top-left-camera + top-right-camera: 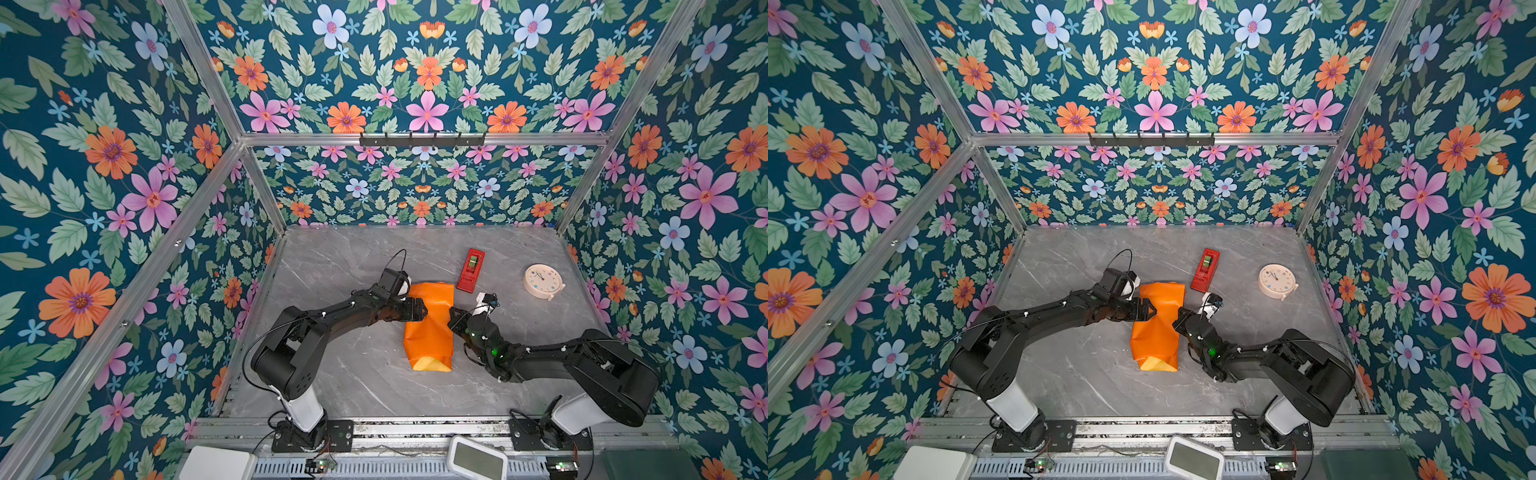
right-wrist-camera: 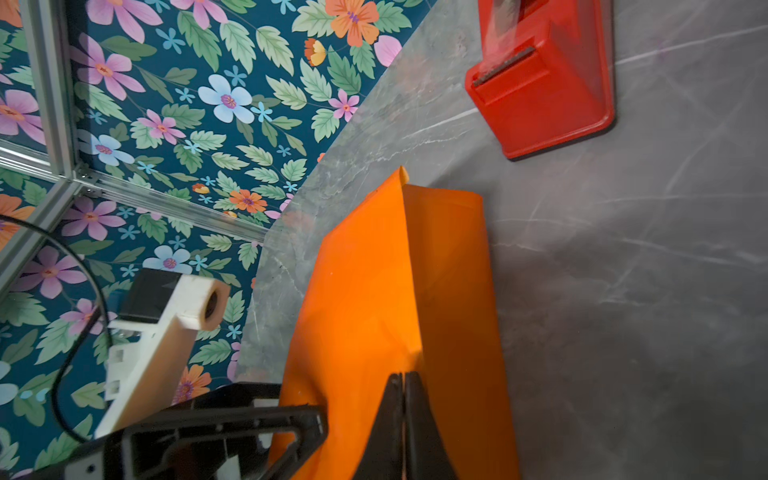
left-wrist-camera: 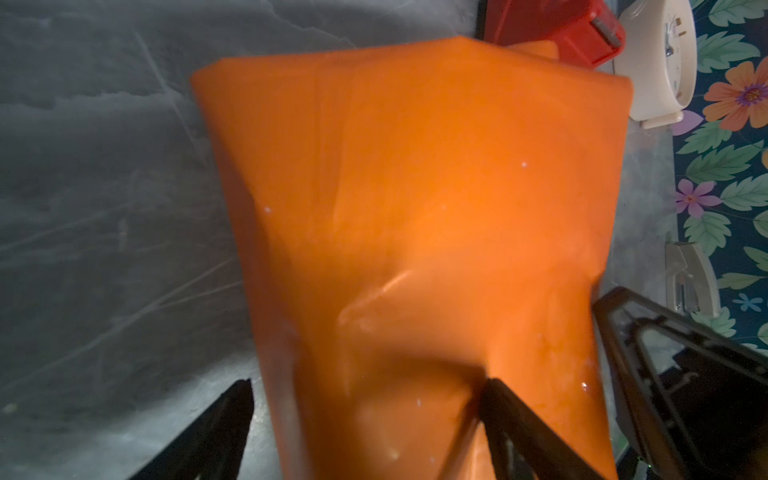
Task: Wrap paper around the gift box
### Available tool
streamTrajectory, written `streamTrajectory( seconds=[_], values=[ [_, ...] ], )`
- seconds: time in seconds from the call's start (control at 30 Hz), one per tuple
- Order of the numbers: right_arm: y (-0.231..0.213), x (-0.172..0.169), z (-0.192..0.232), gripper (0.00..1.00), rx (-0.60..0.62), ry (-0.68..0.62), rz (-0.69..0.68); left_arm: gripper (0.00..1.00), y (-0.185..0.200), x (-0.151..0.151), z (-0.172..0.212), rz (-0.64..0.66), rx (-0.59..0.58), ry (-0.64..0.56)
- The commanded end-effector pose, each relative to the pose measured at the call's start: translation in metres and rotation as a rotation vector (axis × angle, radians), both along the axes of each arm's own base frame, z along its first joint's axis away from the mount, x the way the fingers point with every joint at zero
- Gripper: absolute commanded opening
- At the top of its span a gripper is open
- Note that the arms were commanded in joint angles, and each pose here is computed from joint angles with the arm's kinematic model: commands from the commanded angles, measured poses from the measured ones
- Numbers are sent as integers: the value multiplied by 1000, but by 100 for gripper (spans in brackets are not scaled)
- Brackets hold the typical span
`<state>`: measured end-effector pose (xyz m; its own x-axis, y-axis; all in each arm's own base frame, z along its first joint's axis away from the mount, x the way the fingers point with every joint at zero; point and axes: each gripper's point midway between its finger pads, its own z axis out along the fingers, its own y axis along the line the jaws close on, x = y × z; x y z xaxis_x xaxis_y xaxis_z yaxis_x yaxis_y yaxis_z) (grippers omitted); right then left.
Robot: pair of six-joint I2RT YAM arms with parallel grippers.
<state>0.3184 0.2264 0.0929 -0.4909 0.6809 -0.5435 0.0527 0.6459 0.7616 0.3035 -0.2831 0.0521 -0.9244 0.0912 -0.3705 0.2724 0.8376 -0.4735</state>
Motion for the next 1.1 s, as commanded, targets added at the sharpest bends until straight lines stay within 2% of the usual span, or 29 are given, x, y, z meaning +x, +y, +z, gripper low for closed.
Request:
streamTrajectory(
  seconds=[0.0, 0.17, 0.57, 0.87, 1.07],
  values=[
    [-3, 3, 7, 0, -3, -44, -24, 87, 51, -34, -47, 18, 272, 138],
    [-3, 1, 2, 0, -27, -38, -12, 87, 52, -34, -47, 19, 274, 137],
    [10, -3, -9, 1, 9, -12, 23, 87, 53, -34, -48, 19, 273, 140],
    [15, -3, -1, 12, 18, -20, 37, 87, 54, -34, -49, 20, 272, 140],
    [14, -4, 1, 25, 9, -12, 36, 88, 55, -34, -49, 21, 271, 142]
  ],
)
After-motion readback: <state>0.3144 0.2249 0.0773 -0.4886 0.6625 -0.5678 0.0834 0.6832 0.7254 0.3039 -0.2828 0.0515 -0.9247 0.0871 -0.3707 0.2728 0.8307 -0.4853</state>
